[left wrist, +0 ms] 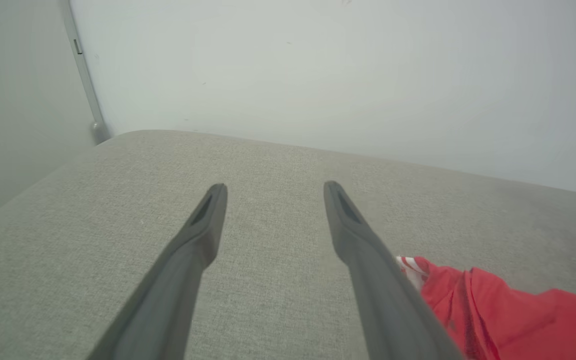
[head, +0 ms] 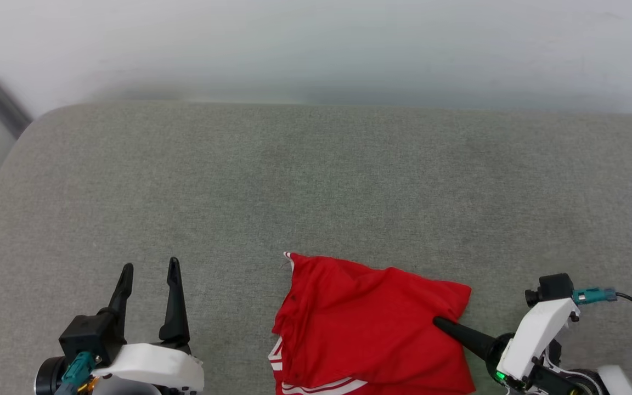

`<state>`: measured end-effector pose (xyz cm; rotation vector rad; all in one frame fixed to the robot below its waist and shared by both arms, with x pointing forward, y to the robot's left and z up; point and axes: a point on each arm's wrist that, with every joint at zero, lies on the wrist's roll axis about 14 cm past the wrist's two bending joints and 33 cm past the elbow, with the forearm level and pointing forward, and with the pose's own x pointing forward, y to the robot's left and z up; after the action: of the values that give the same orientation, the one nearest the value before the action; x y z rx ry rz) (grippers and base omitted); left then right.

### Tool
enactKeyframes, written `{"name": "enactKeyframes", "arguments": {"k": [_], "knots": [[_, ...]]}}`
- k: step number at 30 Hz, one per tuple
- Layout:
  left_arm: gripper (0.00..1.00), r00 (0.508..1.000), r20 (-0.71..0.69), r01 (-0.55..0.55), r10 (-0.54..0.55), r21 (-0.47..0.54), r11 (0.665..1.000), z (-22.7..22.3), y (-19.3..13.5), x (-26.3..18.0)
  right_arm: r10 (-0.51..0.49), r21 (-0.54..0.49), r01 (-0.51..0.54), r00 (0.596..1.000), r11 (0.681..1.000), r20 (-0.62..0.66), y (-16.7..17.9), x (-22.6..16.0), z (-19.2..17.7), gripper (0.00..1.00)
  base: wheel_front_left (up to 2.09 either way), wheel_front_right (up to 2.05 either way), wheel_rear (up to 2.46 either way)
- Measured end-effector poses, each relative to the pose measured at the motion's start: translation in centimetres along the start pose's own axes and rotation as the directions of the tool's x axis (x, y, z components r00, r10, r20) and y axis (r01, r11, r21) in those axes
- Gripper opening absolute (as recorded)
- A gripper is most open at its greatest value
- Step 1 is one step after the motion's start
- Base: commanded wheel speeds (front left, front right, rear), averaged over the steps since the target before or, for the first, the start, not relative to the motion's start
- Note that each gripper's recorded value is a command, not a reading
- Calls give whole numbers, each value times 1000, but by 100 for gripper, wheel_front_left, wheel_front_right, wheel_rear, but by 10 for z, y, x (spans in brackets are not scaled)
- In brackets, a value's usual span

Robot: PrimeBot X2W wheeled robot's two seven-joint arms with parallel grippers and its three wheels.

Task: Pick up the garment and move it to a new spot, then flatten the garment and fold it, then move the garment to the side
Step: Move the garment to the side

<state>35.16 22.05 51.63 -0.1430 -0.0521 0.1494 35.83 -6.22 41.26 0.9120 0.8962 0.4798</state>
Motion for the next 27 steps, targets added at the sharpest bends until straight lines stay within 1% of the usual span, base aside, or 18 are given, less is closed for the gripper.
{"name": "enactKeyframes", "arguments": {"k": [3,5,8,10,12,14,15,17,18,22,24,25,26,27], "knots": [[100,1000,5,21,-21,-4,1000,1,-6,0,-46,-137,48,999,989,14,-3,-11,5,0,0,0,0],[100,999,6,38,-38,-5,999,2,-10,0,-93,-231,96,995,968,25,-9,-20,8,0,0,0,0],[100,997,11,74,-74,-9,997,3,-21,4,-197,-375,202,979,905,54,-29,-39,17,0,0,0,0],[100,995,9,102,-102,-12,995,2,-30,8,-259,-423,271,962,865,85,-43,-53,26,0,0,0,0],[100,991,7,133,-133,-14,991,1,-40,13,-301,-432,326,945,841,127,-54,-67,35,0,0,0,0],[100,986,6,168,-167,-19,986,-1,-51,18,-365,-451,403,915,796,173,-71,-87,47,0,0,0,0],[100,983,6,186,-186,-22,982,-1,-57,21,-384,-442,436,900,784,205,-78,-97,54,0,0,0,0],[100,975,14,223,-223,-28,974,-1,-72,28,-431,-437,502,865,746,258,-90,-116,67,0,0,0,0],[100,970,16,242,-242,-29,970,-1,-79,31,-451,-439,536,844,721,290,-95,-125,75,0,0,0,0],[100,947,23,320,-320,-39,947,-5,-108,45,-518,-399,652,757,645,398,-115,-160,107,0,0,0,0],[100,932,27,364,-363,-44,931,-8,-123,54,-563,-388,715,698,581,444,-129,-178,125,0,0,0,0],[100,932,27,364,-363,-44,931,-8,-123,54,-563,-388,715,698,581,444,-129,-178,125,0,0,0,0],[100,915,28,404,-403,-46,914,-12,-138,64,-581,-370,763,644,530,498,-136,-192,146,0,0,0,0],[100,906,28,423,-422,-46,905,-14,-144,69,-591,-368,788,614,493,524,-139,-200,156,0,0,0,0]]}}
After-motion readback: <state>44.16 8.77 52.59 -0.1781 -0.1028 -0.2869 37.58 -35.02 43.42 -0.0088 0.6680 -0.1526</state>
